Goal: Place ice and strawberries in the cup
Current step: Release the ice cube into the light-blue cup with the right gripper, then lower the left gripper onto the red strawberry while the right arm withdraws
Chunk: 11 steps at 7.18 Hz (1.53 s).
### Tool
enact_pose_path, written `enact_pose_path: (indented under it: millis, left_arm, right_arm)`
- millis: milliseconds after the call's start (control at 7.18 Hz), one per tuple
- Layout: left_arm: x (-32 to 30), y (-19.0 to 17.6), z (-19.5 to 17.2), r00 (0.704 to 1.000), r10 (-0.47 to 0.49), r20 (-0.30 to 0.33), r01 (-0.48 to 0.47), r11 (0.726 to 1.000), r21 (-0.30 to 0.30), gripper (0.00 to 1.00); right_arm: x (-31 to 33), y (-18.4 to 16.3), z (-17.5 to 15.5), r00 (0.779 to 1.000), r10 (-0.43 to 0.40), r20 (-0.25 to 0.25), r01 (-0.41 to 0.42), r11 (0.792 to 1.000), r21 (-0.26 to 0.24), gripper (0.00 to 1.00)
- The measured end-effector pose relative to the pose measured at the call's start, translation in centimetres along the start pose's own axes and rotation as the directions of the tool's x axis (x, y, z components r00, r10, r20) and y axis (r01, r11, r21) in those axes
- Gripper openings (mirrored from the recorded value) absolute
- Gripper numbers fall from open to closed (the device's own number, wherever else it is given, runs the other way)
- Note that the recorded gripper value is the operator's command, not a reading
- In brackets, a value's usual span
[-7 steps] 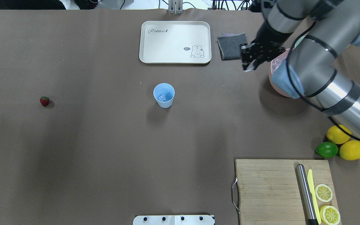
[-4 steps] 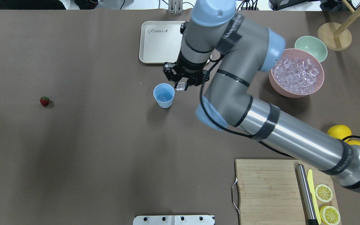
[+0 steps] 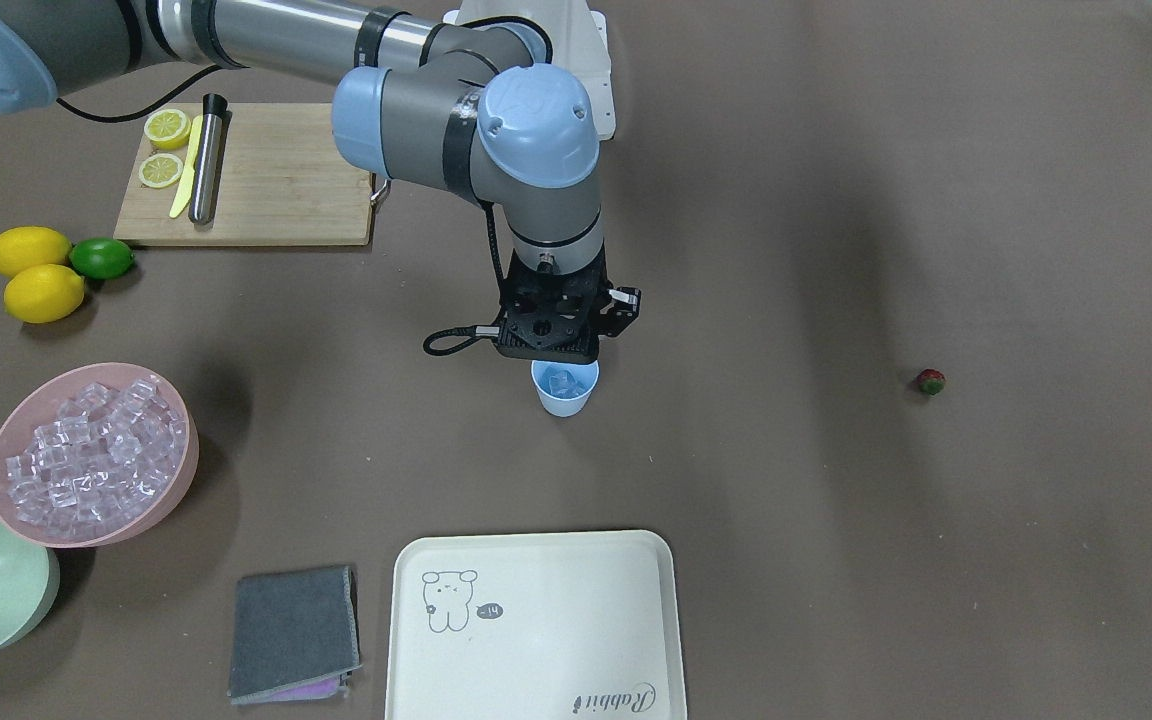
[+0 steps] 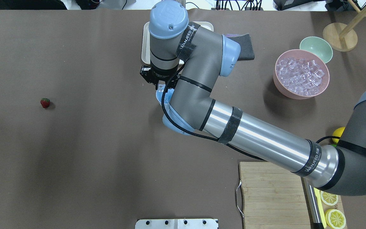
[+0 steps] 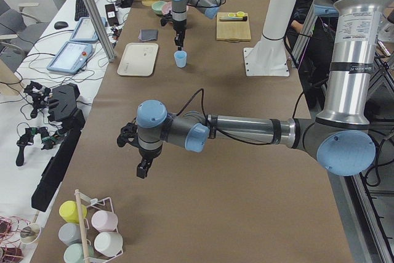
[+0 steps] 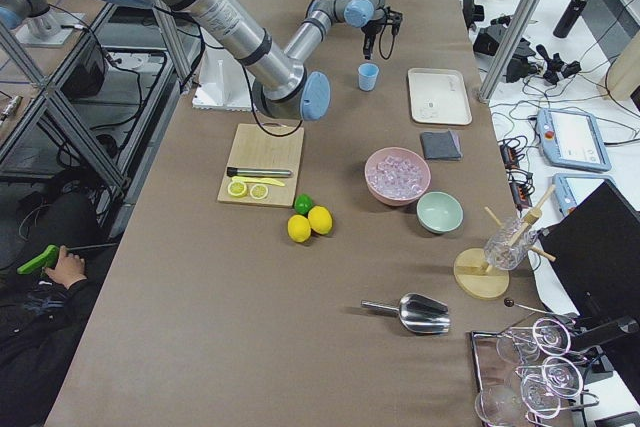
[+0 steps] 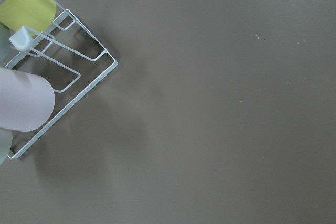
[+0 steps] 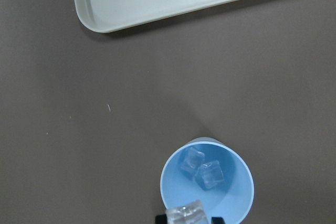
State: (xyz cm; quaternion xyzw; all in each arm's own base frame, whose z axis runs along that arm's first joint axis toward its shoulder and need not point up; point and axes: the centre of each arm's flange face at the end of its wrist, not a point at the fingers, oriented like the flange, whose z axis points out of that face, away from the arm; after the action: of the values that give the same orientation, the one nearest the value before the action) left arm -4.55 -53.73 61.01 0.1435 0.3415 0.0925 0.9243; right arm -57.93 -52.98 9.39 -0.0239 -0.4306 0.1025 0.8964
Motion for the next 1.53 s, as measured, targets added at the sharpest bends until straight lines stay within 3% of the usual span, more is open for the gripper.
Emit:
enact_pose_path:
  millis: [139,279,697,975,1254,1532]
  left_arm:
    - [0.0,0.0,0.0,1.0,0.001,0.0,-0.001,1.0,0.001,0.98]
    - [0.0,0.0,0.0,1.0,0.001,0.0,-0.001,1.0,0.001,0.98]
    - [0.6,-0.2,0.3,1.0,0.012,-0.004,-0.012,1.0,-0.004,0.98]
    - [2.4,-1.0,-1.4,0.999,0.053,-0.004,-0.053,0.998,0.038,0.98]
    - [6.0,-1.8,-3.4,0.994,0.105,-0.025,-0.102,0.991,0.085,0.98]
    - [10.7,-2.0,-3.9,0.989,-0.044,-0.144,0.061,0.991,0.116,0.98]
  right_arm:
    - [0.2,-0.2,0.4,1.0,0.002,-0.008,-0.002,1.0,0.002,0.55]
    - [0.4,-0.2,0.9,1.0,0.004,-0.018,-0.004,1.0,0.003,0.99]
    - [1.4,0.4,2.3,0.999,0.007,-0.04,-0.006,1.0,0.019,1.0]
    - [3.9,-0.9,-1.6,1.0,0.022,-0.009,-0.022,1.0,-0.005,1.0]
    - [13.3,-1.3,-5.2,0.998,-0.062,0.006,0.062,0.998,0.01,1.0]
    - [21.7,-2.5,-8.1,0.987,-0.162,0.003,0.162,0.986,0.043,1.0]
